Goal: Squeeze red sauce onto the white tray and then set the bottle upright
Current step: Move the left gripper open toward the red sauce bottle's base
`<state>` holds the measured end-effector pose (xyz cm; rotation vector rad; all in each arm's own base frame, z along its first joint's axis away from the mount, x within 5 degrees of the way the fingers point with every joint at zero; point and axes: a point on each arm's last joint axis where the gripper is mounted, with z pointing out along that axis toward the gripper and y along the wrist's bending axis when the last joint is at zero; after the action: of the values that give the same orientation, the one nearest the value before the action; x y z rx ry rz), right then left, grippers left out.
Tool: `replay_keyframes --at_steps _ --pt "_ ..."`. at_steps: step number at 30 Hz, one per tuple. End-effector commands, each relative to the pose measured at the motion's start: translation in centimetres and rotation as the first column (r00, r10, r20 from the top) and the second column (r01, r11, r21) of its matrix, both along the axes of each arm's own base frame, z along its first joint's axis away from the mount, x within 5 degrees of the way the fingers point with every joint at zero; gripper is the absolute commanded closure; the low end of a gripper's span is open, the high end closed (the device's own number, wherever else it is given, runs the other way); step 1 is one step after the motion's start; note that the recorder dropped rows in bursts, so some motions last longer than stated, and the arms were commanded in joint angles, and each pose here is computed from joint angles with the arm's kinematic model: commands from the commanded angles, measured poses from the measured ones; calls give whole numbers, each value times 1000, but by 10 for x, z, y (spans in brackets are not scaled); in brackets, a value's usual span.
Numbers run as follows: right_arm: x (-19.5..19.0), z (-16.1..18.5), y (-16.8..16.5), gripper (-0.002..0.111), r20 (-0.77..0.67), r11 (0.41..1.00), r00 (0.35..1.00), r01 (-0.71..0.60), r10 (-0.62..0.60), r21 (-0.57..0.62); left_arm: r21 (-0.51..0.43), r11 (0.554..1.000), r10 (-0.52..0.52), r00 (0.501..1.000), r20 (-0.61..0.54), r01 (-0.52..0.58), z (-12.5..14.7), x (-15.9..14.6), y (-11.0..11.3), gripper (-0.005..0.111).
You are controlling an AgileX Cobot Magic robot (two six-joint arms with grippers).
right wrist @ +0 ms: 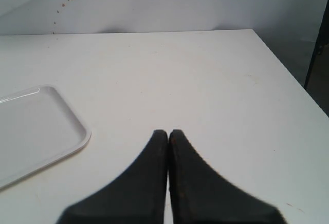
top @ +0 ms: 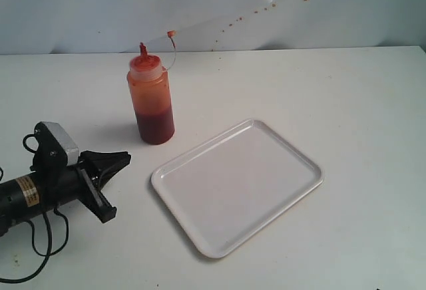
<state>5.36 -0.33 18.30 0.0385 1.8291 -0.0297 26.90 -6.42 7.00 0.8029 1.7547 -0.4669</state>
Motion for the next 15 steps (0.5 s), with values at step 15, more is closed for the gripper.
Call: replay_keyframes --at_steps 15 --pt "0 -1 0 108 5 1000 1000 -3 3 0 -65 984 161 986 -36 -163 1 9 9 104"
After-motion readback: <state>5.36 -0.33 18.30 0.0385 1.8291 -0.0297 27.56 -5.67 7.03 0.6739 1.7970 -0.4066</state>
